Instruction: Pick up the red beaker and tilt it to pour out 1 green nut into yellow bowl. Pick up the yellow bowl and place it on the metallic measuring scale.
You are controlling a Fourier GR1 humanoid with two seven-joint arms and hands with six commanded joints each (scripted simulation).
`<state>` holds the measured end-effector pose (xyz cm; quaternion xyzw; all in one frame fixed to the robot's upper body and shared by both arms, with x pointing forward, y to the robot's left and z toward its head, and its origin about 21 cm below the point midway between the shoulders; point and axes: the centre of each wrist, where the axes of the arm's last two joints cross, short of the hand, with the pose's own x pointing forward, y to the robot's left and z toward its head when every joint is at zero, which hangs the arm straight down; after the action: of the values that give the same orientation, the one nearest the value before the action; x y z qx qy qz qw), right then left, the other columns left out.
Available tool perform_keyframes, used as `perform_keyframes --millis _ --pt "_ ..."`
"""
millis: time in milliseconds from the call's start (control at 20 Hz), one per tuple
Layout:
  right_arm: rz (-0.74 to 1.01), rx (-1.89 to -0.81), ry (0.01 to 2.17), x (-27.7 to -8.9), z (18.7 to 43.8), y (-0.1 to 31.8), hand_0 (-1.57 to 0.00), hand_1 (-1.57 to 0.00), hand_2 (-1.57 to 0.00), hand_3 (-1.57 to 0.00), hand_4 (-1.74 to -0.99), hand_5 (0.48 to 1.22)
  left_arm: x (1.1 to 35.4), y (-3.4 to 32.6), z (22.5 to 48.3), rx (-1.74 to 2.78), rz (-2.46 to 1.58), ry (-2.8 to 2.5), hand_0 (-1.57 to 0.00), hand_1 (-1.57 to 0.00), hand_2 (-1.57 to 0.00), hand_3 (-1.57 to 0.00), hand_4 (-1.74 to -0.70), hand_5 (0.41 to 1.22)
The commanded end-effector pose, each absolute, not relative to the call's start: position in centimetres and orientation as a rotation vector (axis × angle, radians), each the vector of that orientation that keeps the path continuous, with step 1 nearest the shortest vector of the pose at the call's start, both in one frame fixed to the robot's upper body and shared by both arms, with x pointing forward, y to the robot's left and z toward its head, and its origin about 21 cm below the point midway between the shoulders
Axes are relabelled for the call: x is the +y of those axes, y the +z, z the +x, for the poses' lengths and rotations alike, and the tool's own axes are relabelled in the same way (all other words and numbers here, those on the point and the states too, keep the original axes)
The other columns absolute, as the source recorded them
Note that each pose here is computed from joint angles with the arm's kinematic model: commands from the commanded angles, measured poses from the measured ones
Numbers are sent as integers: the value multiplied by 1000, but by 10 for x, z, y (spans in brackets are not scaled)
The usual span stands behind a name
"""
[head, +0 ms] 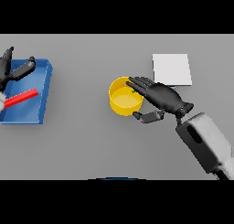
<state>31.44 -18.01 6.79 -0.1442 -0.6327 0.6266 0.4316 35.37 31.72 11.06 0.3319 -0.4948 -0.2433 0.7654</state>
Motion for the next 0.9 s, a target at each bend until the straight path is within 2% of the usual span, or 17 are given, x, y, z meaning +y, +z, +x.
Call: perform_keyframes --millis 0,250,450,850 --pt "-356 -1562 1604 -177 319 70 1 1 1 1 -1274 662 318 109 354 -1070 723 -528 0 1 1 1 -799 721" --pt "-305 -1498 1762 -168 337 69 1 1 1 1 -1255 686 321 109 353 -1065 726 -533 1 1 1 1 -794 717" --pt "-254 -1443 1827 -152 345 59 1 1 1 1 -1243 682 322 107 356 -1070 731 -538 1 1 1 1 -795 729" --pt "-250 -1299 1935 -140 356 48 1 1 1 1 -1303 674 326 111 353 -1073 732 -531 1 1 1 1 -799 738"
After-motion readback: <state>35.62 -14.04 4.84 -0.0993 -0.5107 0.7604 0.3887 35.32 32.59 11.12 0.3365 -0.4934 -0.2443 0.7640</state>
